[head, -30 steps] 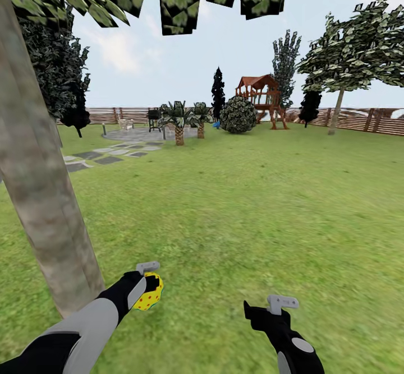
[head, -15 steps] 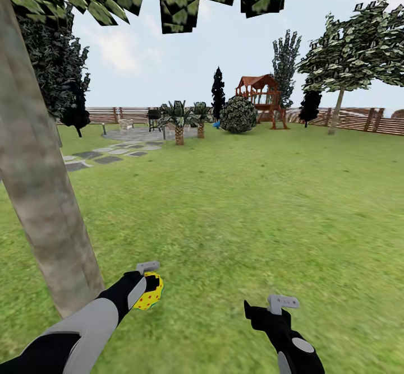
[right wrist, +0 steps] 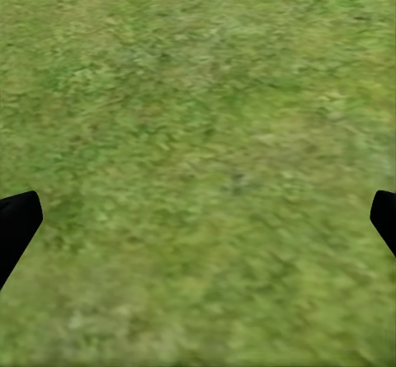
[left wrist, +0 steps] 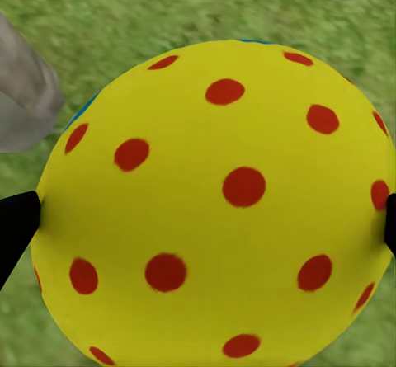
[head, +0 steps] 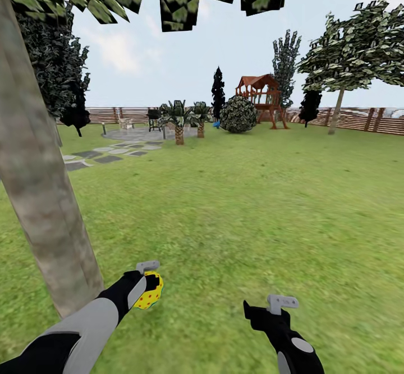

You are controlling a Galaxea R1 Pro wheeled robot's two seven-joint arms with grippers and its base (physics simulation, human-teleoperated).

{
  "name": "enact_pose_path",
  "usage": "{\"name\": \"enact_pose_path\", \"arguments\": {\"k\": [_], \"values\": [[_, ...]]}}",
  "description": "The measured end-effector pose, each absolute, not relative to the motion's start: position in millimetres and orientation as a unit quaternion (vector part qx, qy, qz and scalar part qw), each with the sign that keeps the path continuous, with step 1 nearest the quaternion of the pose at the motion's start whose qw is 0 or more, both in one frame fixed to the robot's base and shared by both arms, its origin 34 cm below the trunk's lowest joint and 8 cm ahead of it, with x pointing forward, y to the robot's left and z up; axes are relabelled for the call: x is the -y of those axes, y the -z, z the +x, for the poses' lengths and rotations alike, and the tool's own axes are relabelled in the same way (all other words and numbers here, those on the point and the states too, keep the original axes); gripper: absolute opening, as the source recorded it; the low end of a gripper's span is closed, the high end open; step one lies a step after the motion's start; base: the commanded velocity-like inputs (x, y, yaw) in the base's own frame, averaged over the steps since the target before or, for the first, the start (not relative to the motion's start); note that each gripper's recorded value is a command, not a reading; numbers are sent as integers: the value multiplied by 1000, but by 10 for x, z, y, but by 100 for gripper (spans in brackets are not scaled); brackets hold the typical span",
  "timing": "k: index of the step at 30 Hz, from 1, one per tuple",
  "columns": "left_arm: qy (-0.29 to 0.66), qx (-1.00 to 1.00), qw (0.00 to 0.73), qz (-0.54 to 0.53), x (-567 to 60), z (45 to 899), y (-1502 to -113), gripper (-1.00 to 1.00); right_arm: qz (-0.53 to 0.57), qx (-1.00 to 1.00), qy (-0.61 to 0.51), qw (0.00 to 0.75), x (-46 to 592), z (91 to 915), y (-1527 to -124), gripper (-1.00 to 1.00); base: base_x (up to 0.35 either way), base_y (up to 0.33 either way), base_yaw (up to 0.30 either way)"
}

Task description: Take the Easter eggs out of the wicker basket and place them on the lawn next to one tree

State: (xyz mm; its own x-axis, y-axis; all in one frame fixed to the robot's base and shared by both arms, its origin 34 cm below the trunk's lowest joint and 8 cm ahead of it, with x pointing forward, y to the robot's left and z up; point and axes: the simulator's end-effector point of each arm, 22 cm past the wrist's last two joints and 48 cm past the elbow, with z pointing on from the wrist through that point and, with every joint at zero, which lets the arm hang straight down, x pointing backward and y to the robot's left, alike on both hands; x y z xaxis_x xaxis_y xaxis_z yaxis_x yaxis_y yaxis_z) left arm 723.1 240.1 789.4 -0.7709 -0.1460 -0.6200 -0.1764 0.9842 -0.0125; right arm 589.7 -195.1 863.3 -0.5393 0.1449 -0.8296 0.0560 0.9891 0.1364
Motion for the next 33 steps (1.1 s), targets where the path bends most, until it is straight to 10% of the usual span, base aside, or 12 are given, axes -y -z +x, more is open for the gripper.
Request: {"name": "enact_pose_path", "arguments": {"k": [33], "values": [[-9,-940,330,-81,-2335,7269,-7420,-100,77,-881,-101,455,1796,5874,-8350,100,0,0,0]]}}
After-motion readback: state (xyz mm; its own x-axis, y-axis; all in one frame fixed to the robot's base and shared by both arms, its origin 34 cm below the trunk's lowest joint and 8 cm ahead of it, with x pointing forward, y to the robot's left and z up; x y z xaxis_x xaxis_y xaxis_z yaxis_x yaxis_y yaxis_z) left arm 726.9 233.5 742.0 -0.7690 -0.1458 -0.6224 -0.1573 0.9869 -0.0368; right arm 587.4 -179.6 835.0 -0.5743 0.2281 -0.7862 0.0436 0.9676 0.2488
